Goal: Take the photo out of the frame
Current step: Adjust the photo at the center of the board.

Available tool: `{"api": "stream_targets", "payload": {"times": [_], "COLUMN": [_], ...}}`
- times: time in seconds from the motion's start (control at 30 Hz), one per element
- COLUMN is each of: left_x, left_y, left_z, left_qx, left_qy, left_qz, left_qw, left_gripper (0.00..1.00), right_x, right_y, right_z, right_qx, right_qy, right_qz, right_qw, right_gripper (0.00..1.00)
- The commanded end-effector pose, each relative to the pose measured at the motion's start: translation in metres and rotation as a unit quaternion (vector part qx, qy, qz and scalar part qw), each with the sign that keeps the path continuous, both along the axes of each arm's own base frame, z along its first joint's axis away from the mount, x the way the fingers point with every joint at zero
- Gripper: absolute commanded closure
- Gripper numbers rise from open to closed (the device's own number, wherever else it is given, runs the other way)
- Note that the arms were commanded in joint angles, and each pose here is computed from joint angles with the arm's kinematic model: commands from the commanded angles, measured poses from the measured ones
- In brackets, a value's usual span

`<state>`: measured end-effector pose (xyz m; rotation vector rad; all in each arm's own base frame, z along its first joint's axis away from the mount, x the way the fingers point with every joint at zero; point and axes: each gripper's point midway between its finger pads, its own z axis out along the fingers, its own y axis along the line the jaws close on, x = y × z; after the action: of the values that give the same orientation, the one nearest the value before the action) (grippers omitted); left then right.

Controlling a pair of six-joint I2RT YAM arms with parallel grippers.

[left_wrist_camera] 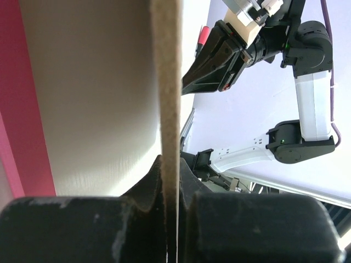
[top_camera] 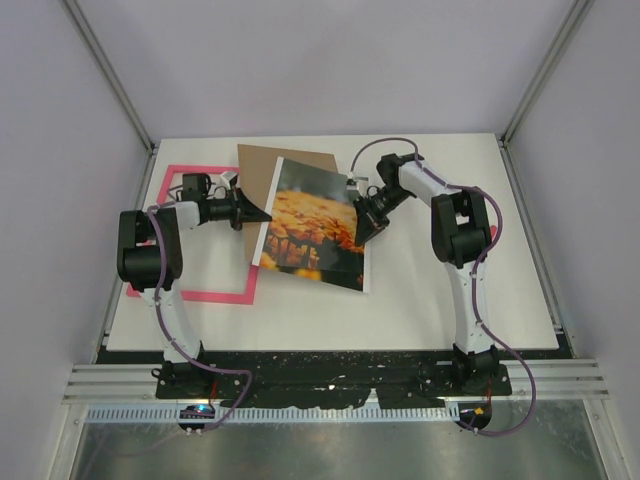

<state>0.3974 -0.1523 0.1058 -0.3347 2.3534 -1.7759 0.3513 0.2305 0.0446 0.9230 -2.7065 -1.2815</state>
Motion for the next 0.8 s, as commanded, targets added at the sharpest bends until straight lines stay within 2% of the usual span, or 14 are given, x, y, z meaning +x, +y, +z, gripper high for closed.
{"api": "stream_targets", "payload": {"times": [0.0, 0.17, 0.4, 0.47, 0.53, 0.63, 0.77], "left_x": [-0.004, -0.004, -0.003, -0.004, -0.004, -0.004, -0.004], "left_y": [-0.004, -0.005, -0.005, -0.004, -0.004, -0.004, -0.004], "left_z": [0.025, 0.025, 0.024, 0.025, 0.025, 0.024, 0.025], "left_qx": [-0.028, -0.028, -0.028, -0.029, -0.029, -0.03, -0.03], "left_qy": [-0.035, -0.034, -0.033, -0.035, -0.033, -0.032, -0.034], "left_qz": [-0.027, -0.028, -0.028, -0.028, -0.028, -0.028, -0.029], "left_qw": [0.999, 0.999, 0.999, 0.999, 0.999, 0.999, 0.999], "left_gripper": [0.97, 0.88, 0.84, 0.85, 0.91, 1.0, 1.0], "right_x": [0.022, 0.028, 0.038, 0.039, 0.038, 0.037, 0.028], "right_y": [0.006, 0.006, 0.006, 0.006, 0.006, 0.004, -0.006], "right_z": [0.013, 0.012, 0.011, 0.011, 0.009, 0.011, 0.025], "right_qx": [0.006, 0.001, -0.008, -0.009, -0.012, -0.013, 0.006], "right_qy": [-0.049, -0.06, -0.074, -0.075, -0.076, -0.08, -0.072], "right_qz": [-0.006, -0.012, -0.024, -0.026, -0.026, -0.026, -0.035], "right_qw": [0.999, 0.998, 0.997, 0.997, 0.997, 0.996, 0.997], "right_gripper": [0.92, 0.9, 0.89, 0.89, 0.89, 0.81, 0.7]}}
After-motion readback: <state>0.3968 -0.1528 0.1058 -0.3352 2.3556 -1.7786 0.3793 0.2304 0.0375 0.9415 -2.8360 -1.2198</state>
